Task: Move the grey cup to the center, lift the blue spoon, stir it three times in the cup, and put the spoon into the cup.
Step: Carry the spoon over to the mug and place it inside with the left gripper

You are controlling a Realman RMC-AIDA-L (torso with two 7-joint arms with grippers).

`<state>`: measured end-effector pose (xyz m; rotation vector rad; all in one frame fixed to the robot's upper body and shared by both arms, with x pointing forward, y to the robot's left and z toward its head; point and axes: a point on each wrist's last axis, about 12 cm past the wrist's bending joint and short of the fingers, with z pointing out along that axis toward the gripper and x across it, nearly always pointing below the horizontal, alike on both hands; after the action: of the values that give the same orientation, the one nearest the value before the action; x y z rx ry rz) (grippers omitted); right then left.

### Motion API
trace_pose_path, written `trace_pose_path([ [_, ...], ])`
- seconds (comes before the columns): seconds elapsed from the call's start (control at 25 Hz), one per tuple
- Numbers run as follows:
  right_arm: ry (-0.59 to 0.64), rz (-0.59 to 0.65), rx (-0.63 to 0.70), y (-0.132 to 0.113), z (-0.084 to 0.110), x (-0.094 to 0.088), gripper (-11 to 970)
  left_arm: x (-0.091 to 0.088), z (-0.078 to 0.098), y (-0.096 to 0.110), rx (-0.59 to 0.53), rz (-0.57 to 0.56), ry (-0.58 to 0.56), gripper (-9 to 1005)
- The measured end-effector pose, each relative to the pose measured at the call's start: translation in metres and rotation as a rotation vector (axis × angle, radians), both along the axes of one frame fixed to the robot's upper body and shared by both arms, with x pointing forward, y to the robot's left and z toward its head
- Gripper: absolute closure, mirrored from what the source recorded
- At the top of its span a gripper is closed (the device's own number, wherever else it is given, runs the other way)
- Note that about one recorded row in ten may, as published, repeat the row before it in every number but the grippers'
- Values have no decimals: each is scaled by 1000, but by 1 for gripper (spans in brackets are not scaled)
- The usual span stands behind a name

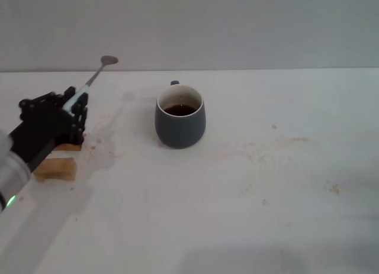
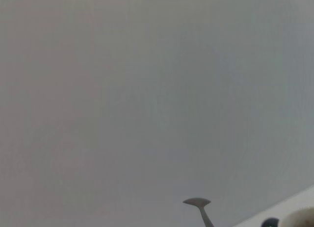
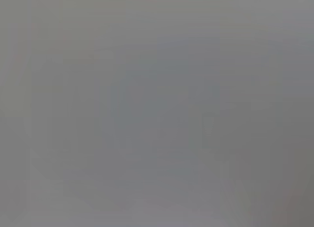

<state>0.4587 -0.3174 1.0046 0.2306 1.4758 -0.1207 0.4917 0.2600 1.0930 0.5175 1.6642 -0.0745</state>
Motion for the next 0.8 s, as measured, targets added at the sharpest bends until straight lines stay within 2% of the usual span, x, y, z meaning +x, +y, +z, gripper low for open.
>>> trace_pose_path([
  [0.16,9,-65,-11,-15,-2,-7,960,9,14,-13,55,-15,31,819],
  [0.32,12,-97,-13,-21,-2,-10,960,17,25,-17,70,-11,32,819],
  [0.36,16,-122,-11,-26,-3,-13,960,20,32,-18,93,-5,30,819],
  [0.4,16,-122,-11,-26,-3,-13,960,20,32,-18,93,-5,30,819],
  [0.64,31,-219,-2,-42,-7,-28,960,26,57,-31,177,-15,32,818],
  [0.8,40,-238,-6,-46,-9,-33,960,27,63,-38,210,-35,45,818],
])
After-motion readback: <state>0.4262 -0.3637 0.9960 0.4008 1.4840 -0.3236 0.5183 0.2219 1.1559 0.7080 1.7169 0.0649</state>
